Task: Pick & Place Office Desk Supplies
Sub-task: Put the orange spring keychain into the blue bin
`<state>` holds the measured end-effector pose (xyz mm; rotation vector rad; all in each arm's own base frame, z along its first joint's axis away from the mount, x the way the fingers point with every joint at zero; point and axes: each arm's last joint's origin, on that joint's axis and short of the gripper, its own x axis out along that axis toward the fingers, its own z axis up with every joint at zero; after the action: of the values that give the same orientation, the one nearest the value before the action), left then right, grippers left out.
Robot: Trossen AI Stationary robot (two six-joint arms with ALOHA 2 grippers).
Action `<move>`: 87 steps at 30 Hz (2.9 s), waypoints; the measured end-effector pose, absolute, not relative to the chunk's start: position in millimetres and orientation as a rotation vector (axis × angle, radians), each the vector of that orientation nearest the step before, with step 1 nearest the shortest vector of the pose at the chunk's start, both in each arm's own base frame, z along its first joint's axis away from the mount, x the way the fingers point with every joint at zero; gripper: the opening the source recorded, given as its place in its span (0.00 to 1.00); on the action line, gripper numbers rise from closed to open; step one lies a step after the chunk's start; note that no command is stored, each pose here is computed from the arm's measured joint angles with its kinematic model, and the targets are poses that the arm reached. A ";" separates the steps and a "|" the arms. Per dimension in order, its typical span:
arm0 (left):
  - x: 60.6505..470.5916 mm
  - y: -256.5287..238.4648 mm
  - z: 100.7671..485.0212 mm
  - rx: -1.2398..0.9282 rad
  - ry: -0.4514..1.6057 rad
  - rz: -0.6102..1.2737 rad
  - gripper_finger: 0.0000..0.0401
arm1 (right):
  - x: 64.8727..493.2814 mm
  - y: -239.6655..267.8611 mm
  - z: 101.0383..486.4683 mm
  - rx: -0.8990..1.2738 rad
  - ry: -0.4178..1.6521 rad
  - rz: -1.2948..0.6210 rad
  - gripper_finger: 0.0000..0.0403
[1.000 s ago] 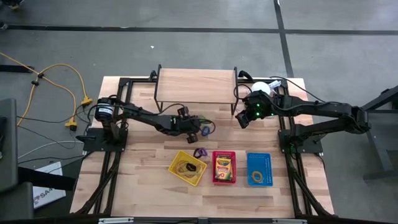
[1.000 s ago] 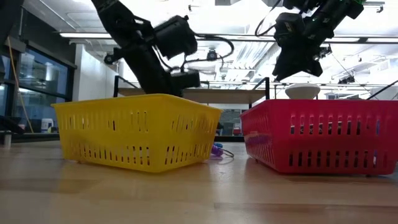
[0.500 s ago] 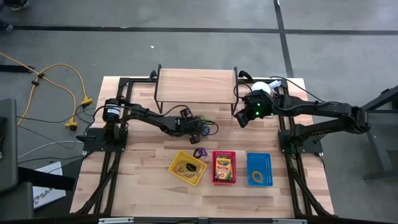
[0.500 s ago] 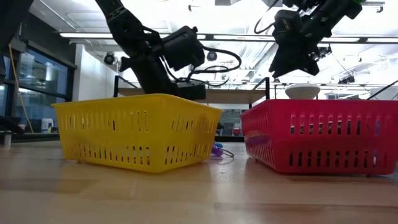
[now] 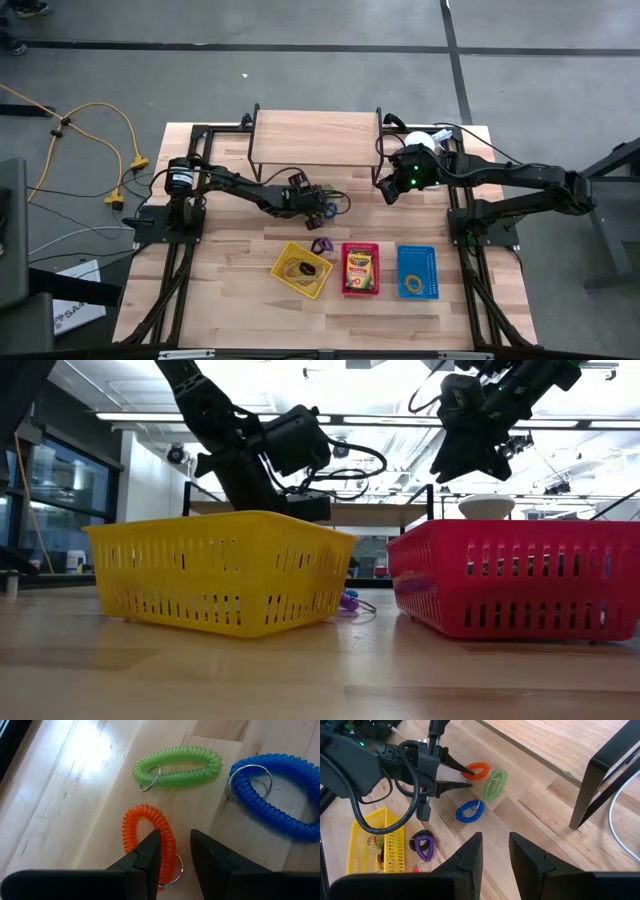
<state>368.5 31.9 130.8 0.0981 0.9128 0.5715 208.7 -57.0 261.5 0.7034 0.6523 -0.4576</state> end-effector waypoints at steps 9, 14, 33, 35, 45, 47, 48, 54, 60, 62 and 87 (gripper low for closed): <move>367.6 31.8 130.1 0.087 0.920 0.573 0.12 | 208.7 -57.0 261.5 0.703 0.652 -0.458 0.21; 367.8 30.0 130.0 0.089 0.919 0.568 0.06 | 208.7 -57.0 261.5 0.703 0.652 -0.458 0.21; 361.7 -10.7 177.1 0.094 0.780 0.451 0.05 | 208.7 -57.0 261.5 0.703 0.653 -0.458 0.21; 360.2 -13.4 183.7 0.089 0.761 0.442 0.05 | 208.7 -57.0 261.5 0.703 0.653 -0.458 0.21; 355.4 -18.4 211.8 0.032 0.664 0.360 0.05 | 208.7 -57.0 261.5 0.703 0.653 -0.458 0.21; 356.0 -19.1 214.6 0.018 0.647 0.337 0.05 | 208.7 -57.0 261.5 0.703 0.652 -0.458 0.21; 356.6 -19.5 215.4 0.007 0.641 0.317 0.05 | 208.7 -57.0 261.5 0.703 0.653 -0.458 0.21; 359.7 -22.6 218.4 -0.032 0.608 0.219 0.05 | 208.7 -57.0 261.5 0.703 0.653 -0.458 0.21; 366.0 -25.4 227.4 -0.022 0.506 0.120 0.05 | 208.7 -57.0 261.5 0.603 0.671 -0.422 0.21; 368.1 -26.0 231.2 -0.007 0.464 0.100 0.05 | 208.6 -57.1 261.5 0.569 0.677 -0.411 0.21; 375.6 -31.1 251.1 -0.033 0.251 -0.064 0.05 | 210.9 -51.3 262.8 0.636 0.687 -0.271 0.21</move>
<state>375.6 -31.1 251.1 -0.0330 0.2509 -0.0642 210.9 -51.3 262.8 0.6364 0.6874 -0.2713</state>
